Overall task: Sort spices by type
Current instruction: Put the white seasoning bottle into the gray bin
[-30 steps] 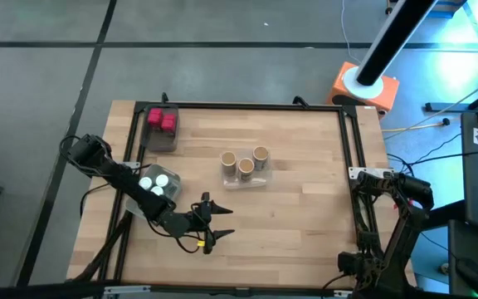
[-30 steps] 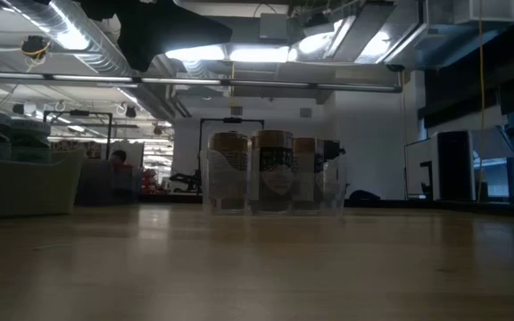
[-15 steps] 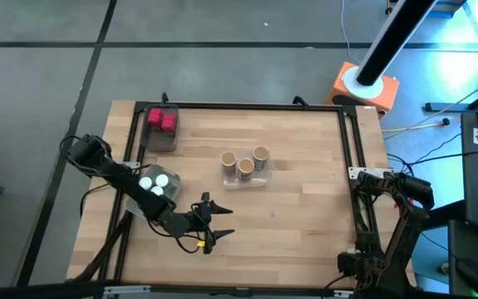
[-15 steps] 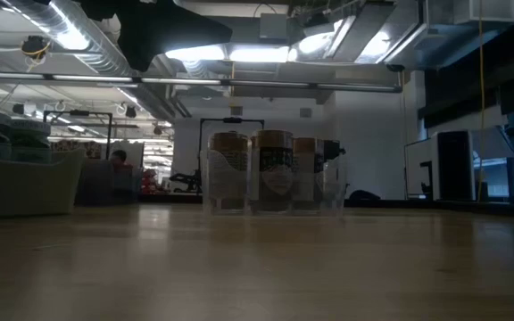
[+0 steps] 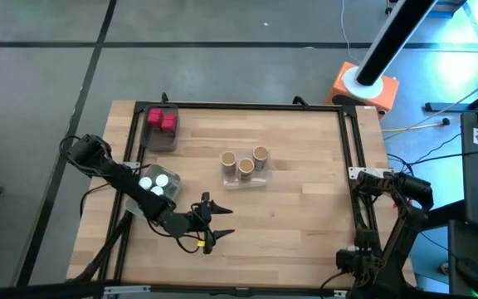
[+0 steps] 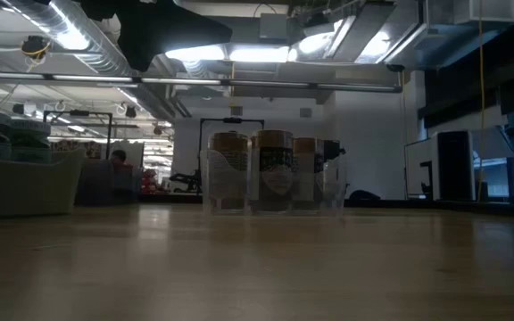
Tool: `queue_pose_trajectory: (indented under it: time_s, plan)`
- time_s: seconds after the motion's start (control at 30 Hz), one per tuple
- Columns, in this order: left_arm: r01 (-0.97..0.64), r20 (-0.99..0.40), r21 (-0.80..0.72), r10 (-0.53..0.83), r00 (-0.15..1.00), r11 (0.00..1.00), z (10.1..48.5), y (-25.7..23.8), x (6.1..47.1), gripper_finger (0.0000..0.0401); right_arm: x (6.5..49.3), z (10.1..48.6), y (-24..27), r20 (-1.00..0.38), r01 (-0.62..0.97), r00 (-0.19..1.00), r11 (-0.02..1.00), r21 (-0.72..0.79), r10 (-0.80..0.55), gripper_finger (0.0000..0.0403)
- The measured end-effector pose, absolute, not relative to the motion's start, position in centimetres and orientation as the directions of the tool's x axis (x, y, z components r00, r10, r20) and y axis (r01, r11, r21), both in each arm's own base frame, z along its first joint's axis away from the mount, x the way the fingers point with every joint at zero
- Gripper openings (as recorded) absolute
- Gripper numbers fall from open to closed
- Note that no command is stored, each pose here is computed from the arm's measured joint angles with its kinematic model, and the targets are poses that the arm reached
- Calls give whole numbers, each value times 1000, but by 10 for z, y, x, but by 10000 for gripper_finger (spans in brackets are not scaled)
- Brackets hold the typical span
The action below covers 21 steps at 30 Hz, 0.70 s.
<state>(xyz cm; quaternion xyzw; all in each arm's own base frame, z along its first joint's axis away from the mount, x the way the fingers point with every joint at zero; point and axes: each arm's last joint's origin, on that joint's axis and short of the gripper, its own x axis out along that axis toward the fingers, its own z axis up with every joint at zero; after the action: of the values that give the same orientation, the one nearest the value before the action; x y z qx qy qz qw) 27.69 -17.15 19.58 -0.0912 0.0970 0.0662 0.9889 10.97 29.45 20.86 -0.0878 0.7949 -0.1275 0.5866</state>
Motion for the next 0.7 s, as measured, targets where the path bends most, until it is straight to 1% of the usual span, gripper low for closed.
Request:
queue_pose_trajectory:
  time_s: [0.1, 0.3, 0.5, 0.57, 0.7]
  plan:
    - [-149, -204, -168, 113, 972, 975, 196, -172, 277, 276, 110, 208, 295, -915, 2, -288, 955, -296, -283, 252]
    - [-148, -204, -166, 113, 972, 975, 196, -172, 277, 276, 111, 209, 296, -919, -8, -289, 960, -279, -269, 215]
    - [-148, -204, -164, 113, 972, 975, 196, -172, 277, 276, 114, 213, 296, -919, -3, -284, 958, -285, -274, 209]
    - [-148, -204, -164, 113, 972, 975, 196, -172, 277, 276, 118, 216, 295, -919, 1, -259, 952, -307, -297, 208]
    - [-148, -204, -164, 113, 972, 975, 196, -172, 277, 276, 134, 225, 294, -939, 3, -179, 954, -299, -293, 208]
